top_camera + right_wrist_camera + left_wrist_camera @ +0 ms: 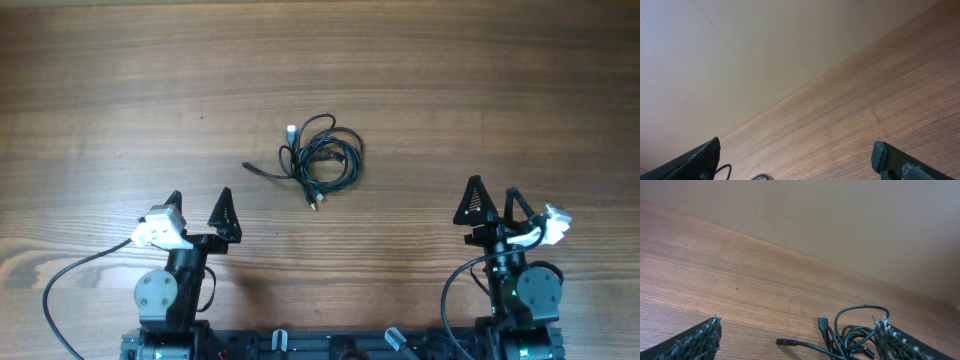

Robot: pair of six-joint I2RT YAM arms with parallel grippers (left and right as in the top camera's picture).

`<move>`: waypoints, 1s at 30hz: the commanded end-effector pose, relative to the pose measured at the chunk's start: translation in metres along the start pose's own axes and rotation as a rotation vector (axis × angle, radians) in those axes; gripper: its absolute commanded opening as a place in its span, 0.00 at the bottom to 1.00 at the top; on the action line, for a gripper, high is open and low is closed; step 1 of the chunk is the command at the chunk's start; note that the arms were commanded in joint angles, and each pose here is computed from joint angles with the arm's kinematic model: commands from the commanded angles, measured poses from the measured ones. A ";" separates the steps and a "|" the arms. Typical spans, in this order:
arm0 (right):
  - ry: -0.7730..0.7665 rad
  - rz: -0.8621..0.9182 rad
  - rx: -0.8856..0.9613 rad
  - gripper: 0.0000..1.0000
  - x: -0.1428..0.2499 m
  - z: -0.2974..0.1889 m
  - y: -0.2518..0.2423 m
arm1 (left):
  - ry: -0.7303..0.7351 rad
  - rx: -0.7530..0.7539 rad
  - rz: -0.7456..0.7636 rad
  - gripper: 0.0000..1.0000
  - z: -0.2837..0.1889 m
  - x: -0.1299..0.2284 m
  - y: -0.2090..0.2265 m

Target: Untangle cables

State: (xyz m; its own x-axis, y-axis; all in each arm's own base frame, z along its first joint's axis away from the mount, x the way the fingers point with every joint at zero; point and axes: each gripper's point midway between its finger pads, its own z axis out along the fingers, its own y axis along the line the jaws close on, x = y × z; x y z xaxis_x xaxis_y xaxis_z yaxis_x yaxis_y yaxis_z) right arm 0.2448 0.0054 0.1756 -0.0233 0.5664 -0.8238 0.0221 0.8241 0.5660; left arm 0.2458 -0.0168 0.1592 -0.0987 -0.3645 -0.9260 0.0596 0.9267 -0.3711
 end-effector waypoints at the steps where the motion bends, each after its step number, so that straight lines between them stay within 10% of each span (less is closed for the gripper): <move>1: -0.003 0.005 -0.001 1.00 0.000 0.000 0.000 | -0.002 -0.014 0.015 1.00 0.000 0.001 0.003; 15: 0.172 -0.003 -0.251 1.00 0.029 -0.008 0.043 | -0.021 0.047 0.012 1.00 -0.005 -0.023 -0.016; 30: 0.307 -0.042 -0.470 1.00 0.015 -0.026 0.102 | 0.294 0.179 -0.038 1.00 0.026 -0.085 -0.080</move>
State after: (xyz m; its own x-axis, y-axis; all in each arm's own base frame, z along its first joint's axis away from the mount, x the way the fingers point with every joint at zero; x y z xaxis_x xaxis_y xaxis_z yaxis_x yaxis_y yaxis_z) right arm 0.2256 0.0888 0.1997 -0.3096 0.4959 -0.8113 -0.3680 0.7242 0.5831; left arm 0.2698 -0.0492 0.2459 -0.3582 -0.3493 -0.8658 0.1463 0.8949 -0.4215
